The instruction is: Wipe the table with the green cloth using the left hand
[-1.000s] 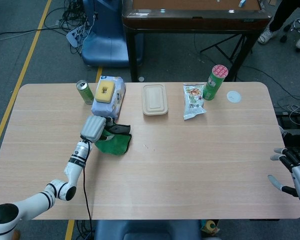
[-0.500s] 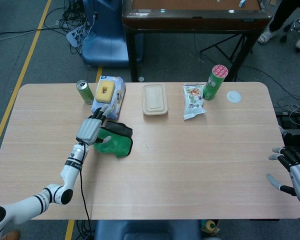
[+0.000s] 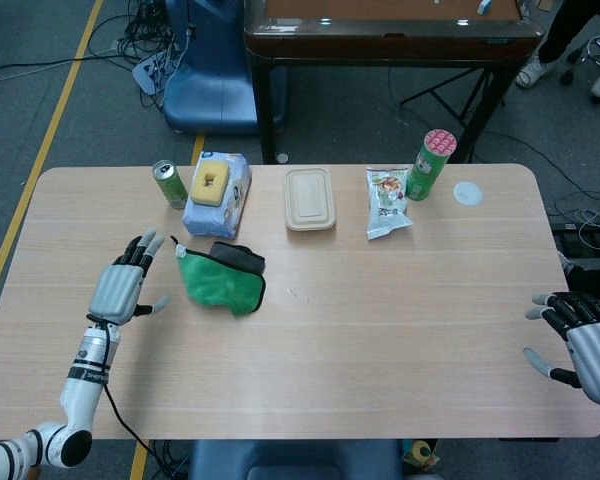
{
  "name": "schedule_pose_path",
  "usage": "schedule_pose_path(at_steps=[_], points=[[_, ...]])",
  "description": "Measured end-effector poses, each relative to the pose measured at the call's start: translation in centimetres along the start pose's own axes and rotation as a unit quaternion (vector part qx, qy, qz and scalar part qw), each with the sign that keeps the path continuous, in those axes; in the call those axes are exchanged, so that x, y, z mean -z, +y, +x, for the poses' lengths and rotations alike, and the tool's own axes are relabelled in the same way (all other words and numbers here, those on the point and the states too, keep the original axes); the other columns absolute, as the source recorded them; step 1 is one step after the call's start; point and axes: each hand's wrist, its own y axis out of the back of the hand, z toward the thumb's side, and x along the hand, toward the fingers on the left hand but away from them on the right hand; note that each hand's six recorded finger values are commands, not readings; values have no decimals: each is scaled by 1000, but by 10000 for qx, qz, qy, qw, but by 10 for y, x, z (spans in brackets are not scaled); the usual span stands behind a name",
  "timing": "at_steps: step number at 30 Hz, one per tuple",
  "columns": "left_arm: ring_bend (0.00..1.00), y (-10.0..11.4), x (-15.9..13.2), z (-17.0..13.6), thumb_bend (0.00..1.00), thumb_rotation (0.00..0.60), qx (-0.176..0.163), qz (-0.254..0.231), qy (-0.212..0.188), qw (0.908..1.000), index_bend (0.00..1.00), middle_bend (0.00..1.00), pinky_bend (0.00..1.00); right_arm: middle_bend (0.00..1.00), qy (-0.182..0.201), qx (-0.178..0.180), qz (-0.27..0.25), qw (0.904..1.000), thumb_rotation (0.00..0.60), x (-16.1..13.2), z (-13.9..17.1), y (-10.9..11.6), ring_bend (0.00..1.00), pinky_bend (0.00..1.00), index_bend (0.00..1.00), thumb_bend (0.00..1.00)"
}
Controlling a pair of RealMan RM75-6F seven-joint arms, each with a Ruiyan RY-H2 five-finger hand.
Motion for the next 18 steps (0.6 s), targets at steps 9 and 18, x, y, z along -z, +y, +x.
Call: schedule_pose_path(at_steps=[9,18], points=[[8,29,46,-66,193,600,-287,158,625,9975,14,0,257,299,344,-125,-19,9993,600,-10,-8,-10,215,188,391,296],[9,45,67,-124,193,600,-495,282,1077,9925,22,0,257,299,631,-167,-91,9978,600,-18,-15,-19,215,188,391,296]])
